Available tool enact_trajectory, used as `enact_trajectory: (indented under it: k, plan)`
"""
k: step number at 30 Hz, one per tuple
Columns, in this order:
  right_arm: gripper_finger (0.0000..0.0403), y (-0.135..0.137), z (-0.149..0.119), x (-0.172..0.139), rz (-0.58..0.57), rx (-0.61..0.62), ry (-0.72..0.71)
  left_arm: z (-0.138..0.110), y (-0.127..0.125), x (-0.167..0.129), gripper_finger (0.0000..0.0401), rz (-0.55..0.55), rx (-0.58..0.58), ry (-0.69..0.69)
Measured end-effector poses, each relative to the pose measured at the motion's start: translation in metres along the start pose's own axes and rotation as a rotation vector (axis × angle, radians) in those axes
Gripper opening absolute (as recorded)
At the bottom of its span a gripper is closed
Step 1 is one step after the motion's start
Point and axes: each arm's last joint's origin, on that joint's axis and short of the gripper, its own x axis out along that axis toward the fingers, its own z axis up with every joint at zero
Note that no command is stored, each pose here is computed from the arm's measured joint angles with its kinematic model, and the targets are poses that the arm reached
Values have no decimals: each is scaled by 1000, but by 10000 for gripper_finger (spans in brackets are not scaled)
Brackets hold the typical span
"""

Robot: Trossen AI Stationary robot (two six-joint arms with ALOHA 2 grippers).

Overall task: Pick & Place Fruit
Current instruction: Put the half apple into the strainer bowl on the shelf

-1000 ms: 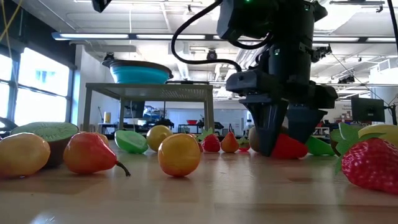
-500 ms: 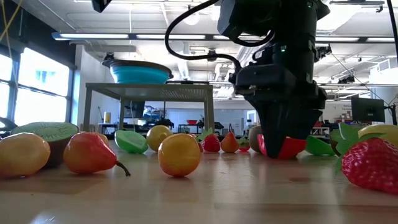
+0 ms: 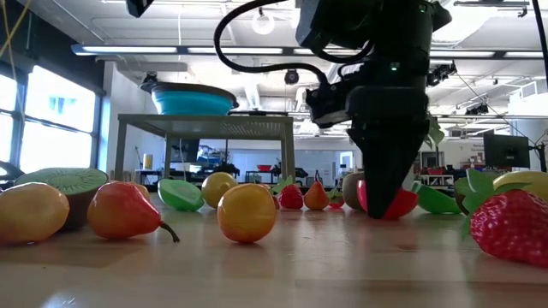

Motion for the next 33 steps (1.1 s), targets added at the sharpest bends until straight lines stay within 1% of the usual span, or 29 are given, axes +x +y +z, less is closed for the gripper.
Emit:
enact_trajectory:
  k: [5,13,26,33]
  plan:
    - [313,0,-1,0,31,-121,29,0,0,0,0,0,-1,0]
    - [313,1,-2,0,58,-265,44,0,0,0,0,0,-1,0]
    - [313,1,-1,0,69,-625,27,0,0,0,0,0,-1,0]
    - [313,0,0,0,60,-732,21,-1,1,0,0,5,-13,9]
